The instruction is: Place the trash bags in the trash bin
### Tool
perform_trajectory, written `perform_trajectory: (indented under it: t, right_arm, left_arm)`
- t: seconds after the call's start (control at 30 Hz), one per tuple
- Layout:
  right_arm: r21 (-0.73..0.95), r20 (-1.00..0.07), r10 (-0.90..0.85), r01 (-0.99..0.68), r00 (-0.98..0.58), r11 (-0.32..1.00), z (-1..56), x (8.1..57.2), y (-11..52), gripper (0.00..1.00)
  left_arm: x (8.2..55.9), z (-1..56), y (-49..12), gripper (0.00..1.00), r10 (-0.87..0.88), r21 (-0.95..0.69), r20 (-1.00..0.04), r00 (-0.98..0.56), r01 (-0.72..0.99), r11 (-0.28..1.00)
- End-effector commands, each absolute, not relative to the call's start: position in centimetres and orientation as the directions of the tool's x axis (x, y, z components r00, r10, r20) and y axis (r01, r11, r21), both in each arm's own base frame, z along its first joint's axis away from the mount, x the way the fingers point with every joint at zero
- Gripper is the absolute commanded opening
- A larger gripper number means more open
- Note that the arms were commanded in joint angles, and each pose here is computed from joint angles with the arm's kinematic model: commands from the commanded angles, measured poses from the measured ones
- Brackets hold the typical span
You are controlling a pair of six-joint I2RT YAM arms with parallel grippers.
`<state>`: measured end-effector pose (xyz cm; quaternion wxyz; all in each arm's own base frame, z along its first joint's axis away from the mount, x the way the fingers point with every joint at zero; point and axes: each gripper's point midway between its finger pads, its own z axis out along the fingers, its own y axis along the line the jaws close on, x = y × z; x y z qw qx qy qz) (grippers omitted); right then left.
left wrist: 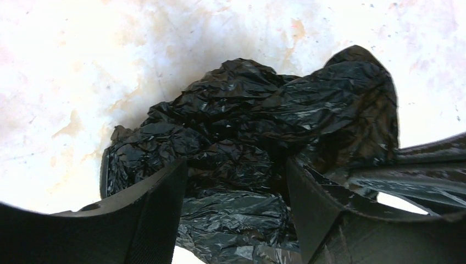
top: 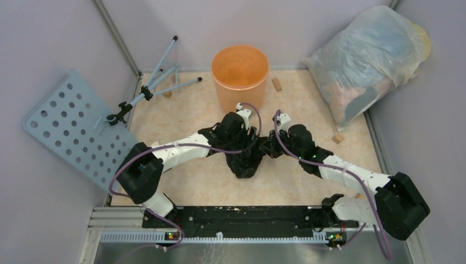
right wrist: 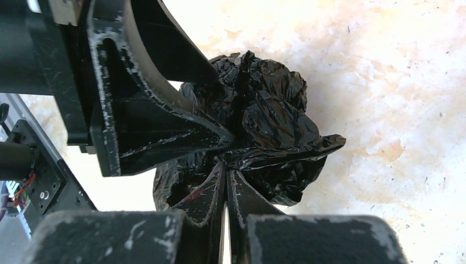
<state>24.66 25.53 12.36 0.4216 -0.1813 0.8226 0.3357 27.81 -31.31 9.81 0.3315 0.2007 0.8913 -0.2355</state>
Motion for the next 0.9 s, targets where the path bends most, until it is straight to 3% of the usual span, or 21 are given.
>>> perform_trajectory:
  t: [0.0,0.1,0.27,0.33,0.47,0.6,0.73,0.87]
  right_arm:
    - [0.377,-0.855,0.008,-0.612,-0.518,0.695,14.2,24.9,25.8,0.00]
    - [0.361,-0.853,0.016,-0.568,-0.522,0.740,13.7,25.5,25.0,0.00]
    - [0.333,-0.849,0.022,-0.502,-0.528,0.798,12.5,26.4,23.8,0.00]
    - [0.331,-0.851,0.028,-0.494,-0.524,0.804,12.1,26.8,23.9,0.00]
    - [0.313,-0.870,0.066,-0.446,-0.488,0.839,12.2,28.7,25.0,0.00]
    - [0.182,-0.922,0.021,-0.384,-0.387,0.905,12.4,30.2,26.8,0.00]
    - [0.191,-0.898,0.042,-0.303,-0.438,0.934,11.8,31.5,28.3,0.00]
    - [0.183,-0.903,-0.010,-0.405,-0.430,0.896,11.9,32.4,31.6,0.00]
  left_arm:
    - [29.0,10.0,-30.9,0.69,0.183,-0.245,-0.703,-0.688,0.474,0.846]
    - [29.3,10.2,-29.8,0.55,0.166,-0.218,-0.714,-0.680,0.442,0.870]
    - [29.2,11.1,-27.9,0.15,0.163,-0.168,-0.739,-0.654,0.413,0.895]
    - [29.1,11.2,-26.9,0.05,0.158,-0.149,-0.742,-0.652,0.391,0.908]
    - [28.8,11.4,-24.9,0.00,0.127,-0.144,-0.751,-0.647,0.349,0.926]
    - [28.7,12.1,-22.9,0.00,0.080,-0.180,-0.764,-0.640,0.331,0.926]
    - [28.8,12.0,-20.9,0.00,0.033,-0.239,-0.748,-0.663,0.315,0.918]
    - [29.3,11.7,-18.5,0.00,-0.016,-0.273,-0.745,-0.667,0.283,0.919]
